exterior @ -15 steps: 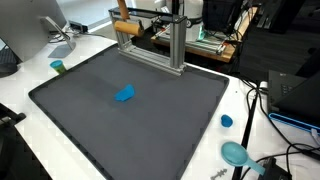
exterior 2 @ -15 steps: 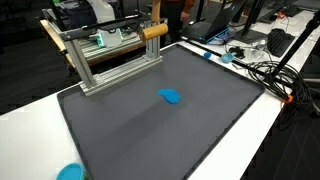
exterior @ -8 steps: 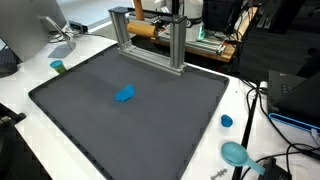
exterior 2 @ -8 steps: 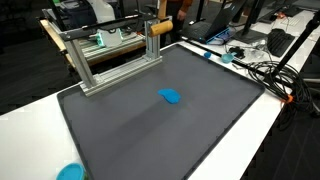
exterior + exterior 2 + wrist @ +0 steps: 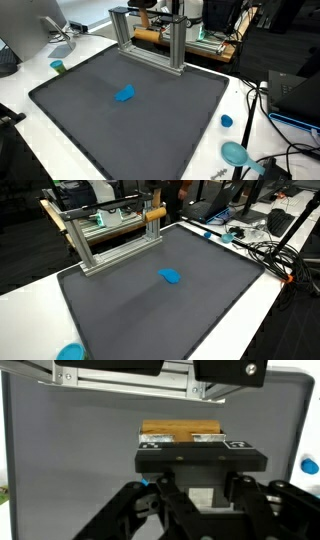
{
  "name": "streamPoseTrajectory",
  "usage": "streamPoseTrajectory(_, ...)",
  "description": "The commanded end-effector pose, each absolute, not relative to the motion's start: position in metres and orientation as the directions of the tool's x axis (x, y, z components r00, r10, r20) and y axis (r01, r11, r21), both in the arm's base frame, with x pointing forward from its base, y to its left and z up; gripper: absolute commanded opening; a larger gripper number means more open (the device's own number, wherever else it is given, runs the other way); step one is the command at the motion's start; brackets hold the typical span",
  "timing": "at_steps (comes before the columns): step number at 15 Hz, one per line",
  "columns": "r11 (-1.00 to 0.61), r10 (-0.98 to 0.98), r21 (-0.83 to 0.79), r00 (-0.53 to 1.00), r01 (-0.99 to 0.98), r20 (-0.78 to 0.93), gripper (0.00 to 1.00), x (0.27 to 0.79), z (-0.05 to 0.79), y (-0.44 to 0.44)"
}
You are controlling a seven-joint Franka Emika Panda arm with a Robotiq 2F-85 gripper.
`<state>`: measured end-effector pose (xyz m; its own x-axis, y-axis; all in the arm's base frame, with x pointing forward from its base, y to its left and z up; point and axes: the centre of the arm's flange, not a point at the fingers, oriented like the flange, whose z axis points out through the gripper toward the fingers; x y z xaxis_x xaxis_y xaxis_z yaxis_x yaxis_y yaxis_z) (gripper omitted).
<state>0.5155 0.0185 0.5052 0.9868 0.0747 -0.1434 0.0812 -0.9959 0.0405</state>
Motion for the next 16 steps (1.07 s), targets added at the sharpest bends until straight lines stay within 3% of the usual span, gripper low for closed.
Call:
streamPoseTrajectory(1, -0.999, 0.017, 0.026, 0.992, 0.021, -0.127, 0.22, 0.479, 0.501, 0.005)
streamPoseTrajectory(10, -0.998, 0.041, -0.05, 0.998, 0.044, 0.048, 0.22, 0.419, 0.518, 0.0)
streamPoseTrajectory(16, -0.988, 0.146, -0.049, 0.989, 0.147, 0.024, 0.22, 0.402, 0.501, 0.007)
